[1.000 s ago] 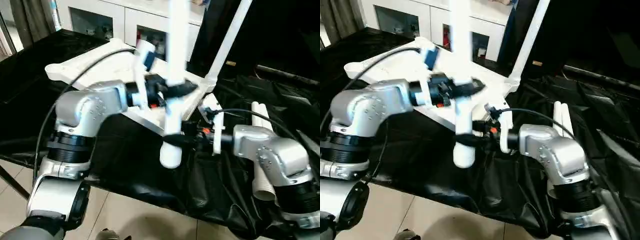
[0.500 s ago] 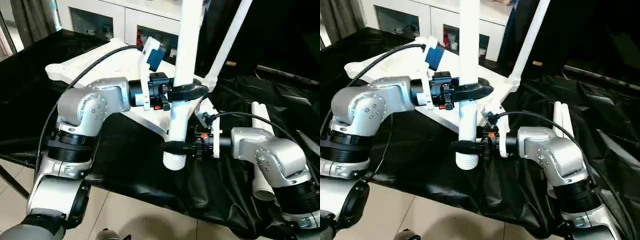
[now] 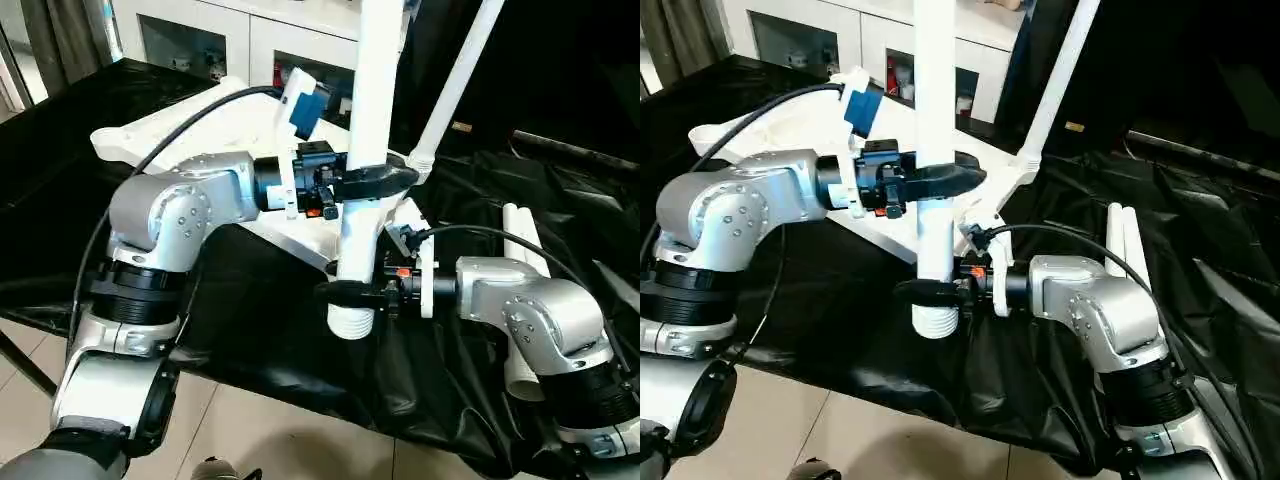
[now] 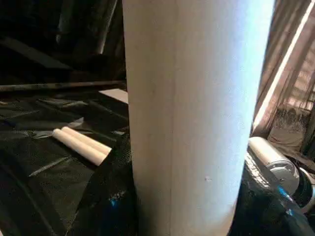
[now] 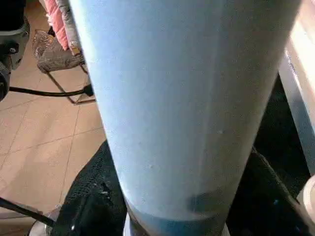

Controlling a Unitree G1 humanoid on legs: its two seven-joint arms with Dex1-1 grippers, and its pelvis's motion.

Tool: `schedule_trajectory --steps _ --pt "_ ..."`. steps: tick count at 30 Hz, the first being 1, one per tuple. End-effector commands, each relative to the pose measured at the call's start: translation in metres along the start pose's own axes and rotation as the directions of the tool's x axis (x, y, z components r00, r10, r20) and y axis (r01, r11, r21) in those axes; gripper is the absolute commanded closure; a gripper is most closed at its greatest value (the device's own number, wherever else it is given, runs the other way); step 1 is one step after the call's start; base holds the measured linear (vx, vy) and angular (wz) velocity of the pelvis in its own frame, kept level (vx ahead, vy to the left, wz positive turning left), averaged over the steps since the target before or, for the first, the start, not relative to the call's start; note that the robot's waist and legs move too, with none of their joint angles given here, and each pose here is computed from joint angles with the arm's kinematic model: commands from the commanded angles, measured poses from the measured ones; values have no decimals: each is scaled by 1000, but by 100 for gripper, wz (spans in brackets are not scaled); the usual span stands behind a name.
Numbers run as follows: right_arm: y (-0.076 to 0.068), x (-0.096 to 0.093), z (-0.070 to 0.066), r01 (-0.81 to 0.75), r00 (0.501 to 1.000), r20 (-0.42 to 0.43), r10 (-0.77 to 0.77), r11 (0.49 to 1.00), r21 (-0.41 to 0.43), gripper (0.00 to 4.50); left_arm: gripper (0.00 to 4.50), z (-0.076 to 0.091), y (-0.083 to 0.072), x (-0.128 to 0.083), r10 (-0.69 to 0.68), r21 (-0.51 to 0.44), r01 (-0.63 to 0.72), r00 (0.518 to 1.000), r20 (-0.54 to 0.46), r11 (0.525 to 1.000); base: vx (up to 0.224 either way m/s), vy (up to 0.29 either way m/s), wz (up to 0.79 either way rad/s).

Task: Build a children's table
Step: Rotate table base

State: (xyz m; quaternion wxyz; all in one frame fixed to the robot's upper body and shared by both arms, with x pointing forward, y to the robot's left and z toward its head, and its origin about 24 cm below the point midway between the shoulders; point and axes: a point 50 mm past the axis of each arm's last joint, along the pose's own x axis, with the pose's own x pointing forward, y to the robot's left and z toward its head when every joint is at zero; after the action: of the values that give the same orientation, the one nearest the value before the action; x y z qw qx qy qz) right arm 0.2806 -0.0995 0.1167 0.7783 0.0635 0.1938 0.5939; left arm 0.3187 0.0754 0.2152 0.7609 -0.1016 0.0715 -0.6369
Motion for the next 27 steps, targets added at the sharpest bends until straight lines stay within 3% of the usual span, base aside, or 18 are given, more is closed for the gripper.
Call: schedule_trajectory --steps 1,3,6,12,26,27 --pt "-5 -7 4 33 999 21 -33 999 0 251 270 3 -8 5 -58 24 58 998 -9 998 0 0 0" --pt "-5 -7 4 38 999 20 -37 999 -3 253 270 3 -9 5 -60 24 60 998 -12 998 0 0 0" --pt "-7 -8 3 60 998 21 -59 998 -13 175 270 1 -8 4 -59 26 60 998 -26 998 0 0 0" --pt "-10 -11 5 68 997 34 -68 998 11 139 270 0 -8 3 -57 27 58 998 -34 998 0 0 0" --pt "-4 -13 4 7 999 42 -8 1000 27 136 270 -1 -7 2 -52 27 53 998 -40 998 0 0 0" --pt "-4 -13 4 6 999 39 -7 1000 27 153 270 -1 -7 2 -52 27 54 998 -39 998 0 0 0"
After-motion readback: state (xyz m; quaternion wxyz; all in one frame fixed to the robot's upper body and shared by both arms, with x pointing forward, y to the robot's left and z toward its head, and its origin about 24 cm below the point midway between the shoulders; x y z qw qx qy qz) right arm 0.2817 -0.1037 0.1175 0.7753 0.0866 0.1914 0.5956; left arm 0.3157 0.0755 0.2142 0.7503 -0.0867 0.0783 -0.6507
